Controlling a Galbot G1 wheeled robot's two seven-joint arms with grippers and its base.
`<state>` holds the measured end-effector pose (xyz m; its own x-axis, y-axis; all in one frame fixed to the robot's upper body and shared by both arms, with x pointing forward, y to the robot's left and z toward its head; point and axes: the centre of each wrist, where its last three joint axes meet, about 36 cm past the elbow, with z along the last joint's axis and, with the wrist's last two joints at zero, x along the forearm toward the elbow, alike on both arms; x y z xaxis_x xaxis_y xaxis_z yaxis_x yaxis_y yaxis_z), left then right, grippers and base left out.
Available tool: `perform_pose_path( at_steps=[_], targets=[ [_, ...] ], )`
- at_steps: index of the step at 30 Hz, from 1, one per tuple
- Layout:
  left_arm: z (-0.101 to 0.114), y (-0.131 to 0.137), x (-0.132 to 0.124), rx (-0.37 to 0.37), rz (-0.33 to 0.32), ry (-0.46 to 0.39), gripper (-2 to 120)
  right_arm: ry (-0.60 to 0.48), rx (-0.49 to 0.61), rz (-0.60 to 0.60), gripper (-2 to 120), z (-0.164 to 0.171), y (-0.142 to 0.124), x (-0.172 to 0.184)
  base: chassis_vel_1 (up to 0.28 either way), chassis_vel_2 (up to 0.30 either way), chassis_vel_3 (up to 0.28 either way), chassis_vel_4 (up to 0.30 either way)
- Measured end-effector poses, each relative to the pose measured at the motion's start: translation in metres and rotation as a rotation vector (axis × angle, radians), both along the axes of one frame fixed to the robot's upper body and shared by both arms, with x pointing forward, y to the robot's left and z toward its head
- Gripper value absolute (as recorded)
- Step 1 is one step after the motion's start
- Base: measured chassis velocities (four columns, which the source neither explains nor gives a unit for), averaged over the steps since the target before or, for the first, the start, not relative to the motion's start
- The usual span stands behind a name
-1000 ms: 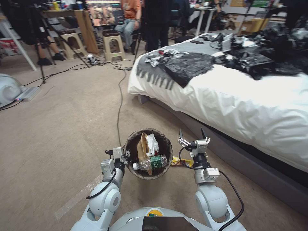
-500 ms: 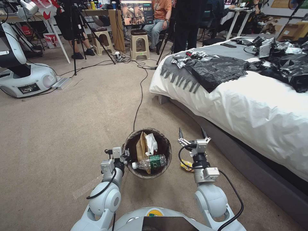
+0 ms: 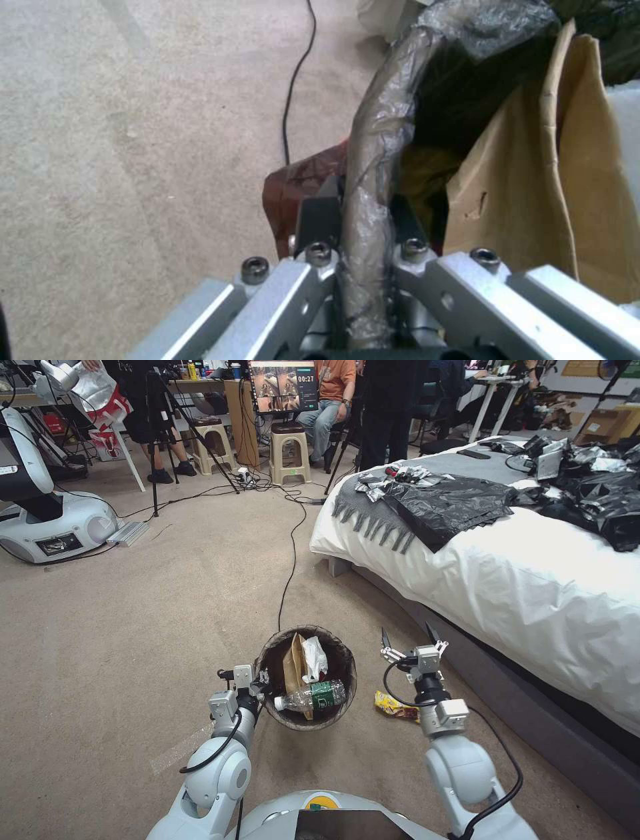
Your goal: Pick up the trash bin, then pick up the garbage from the floor and place it into the trash bin.
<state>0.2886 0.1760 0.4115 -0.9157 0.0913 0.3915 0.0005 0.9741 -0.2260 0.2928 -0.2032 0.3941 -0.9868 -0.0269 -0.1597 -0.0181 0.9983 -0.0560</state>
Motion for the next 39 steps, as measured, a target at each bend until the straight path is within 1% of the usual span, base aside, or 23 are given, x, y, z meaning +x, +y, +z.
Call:
perform_pose_path(
  at_steps=[2, 4, 5, 6, 7, 9, 10, 11, 13, 14, 18, 19, 22, 23, 26, 30, 32, 36, 37, 38, 39],
  targets=[
    [0.0, 0.0, 0.0, 0.0, 0.0, -0.001, 0, 0.022, -0.043, 0.013, 100, 0.002, -0.014, 0.002, 0.0, 0.0, 0.0, 0.0],
    [0.0, 0.0, 0.001, 0.001, 0.0, -0.001, 0, 0.074, -0.114, 0.035, 100, 0.002, -0.038, 0.008, 0.0, 0.0, 0.0, 0.0],
    [0.0, 0.0, 0.001, 0.001, 0.0, -0.001, 0, 0.074, -0.114, 0.035, 100, 0.002, -0.038, 0.008, 0.0, 0.0, 0.0, 0.0],
    [0.0, 0.0, 0.001, 0.001, 0.0, -0.001, 0, 0.112, -0.159, 0.045, 100, -0.001, -0.053, 0.012, 0.0, 0.0, 0.0, 0.0],
    [0.0, 0.0, 0.001, 0.002, 0.0, -0.002, 0, 0.159, -0.217, 0.048, 100, -0.006, -0.073, 0.019, 0.0, 0.0, 0.0, 0.0],
    [-0.001, 0.001, 0.001, 0.004, 0.0, -0.002, 0, 0.269, -0.296, 0.118, 100, -0.019, -0.114, 0.033, 0.0, 0.0, 0.0, 0.0],
    [-0.001, 0.001, 0.001, 0.004, 0.0, -0.002, 0, 0.269, -0.296, 0.118, 100, -0.019, -0.114, 0.033, 0.0, 0.0, 0.0, 0.0],
    [-0.001, 0.001, 0.001, 0.003, 0.0, -0.002, 0, 0.321, -0.336, 0.167, 100, -0.026, -0.133, 0.039, 0.0, 0.0, 0.0, 0.0],
    [-0.001, 0.001, 0.001, 0.004, -0.001, -0.002, 0, 0.395, -0.393, 0.238, 100, -0.037, -0.158, 0.052, 0.0, 0.0, 0.0, 0.0],
    [-0.001, 0.001, 0.001, 0.004, -0.001, -0.002, 0, 0.395, -0.393, 0.238, 100, -0.037, -0.158, 0.052, 0.0, 0.0, 0.0, 0.0],
    [-0.002, 0.0, 0.0, 0.009, -0.002, 0.002, 0, 0.548, -0.466, 0.331, 100, -0.071, -0.195, 0.08, 0.0, 0.0, 0.0, 0.0],
    [-0.002, 0.0, 0.0, 0.009, -0.002, 0.002, 0, 0.548, -0.466, 0.331, 100, -0.071, -0.195, 0.08, 0.0, 0.0, 0.0, 0.0],
    [-0.002, 0.0, -0.001, 0.012, -0.002, 0.005, 0, 0.627, -0.505, 0.399, 100, -0.09, -0.215, 0.094, 0.0, 0.0, 0.0, 0.0],
    [-0.002, 0.0, -0.001, 0.012, -0.002, 0.005, 0, 0.627, -0.505, 0.399, 100, -0.09, -0.215, 0.094, 0.0, 0.0, 0.0, 0.0],
    [-0.003, 0.0, -0.002, 0.014, -0.001, 0.008, 0, 0.659, -0.547, 0.478, 100, -0.101, -0.226, 0.108, 0.0, 0.0, 0.0, 0.0],
    [-0.004, -0.001, -0.002, 0.016, -0.001, 0.01, 0, 0.669, -0.561, 0.506, 100, -0.104, -0.229, 0.118, 0.0, 0.0, 0.0, 0.0],
    [-0.004, -0.001, -0.002, 0.016, -0.001, 0.011, 0, 0.671, -0.563, 0.51, 100, -0.105, -0.229, 0.12, 0.0, 0.0, 0.0, 0.0],
    [-0.006, -0.002, -0.003, 0.021, -0.001, 0.016, 0, 0.698, -0.555, 0.557, 100, -0.113, -0.233, 0.13, 0.0, 0.0, 0.0, 0.0],
    [-0.006, -0.003, -0.003, 0.022, -0.001, 0.017, 0, 0.706, -0.539, 0.576, 100, -0.117, -0.235, 0.132, 0.0, 0.0, 0.0, 0.0],
    [-0.006, -0.003, -0.003, 0.023, -0.002, 0.018, 0, 0.712, -0.5, 0.605, 100, -0.124, -0.237, 0.132, 0.0, 0.0, 0.0, 0.0],
    [-0.006, -0.003, -0.003, 0.024, -0.002, 0.019, 0, 0.713, -0.49, 0.624, 100, -0.128, -0.239, 0.131, 0.0, 0.0, 0.0, 0.0]
  ],
)
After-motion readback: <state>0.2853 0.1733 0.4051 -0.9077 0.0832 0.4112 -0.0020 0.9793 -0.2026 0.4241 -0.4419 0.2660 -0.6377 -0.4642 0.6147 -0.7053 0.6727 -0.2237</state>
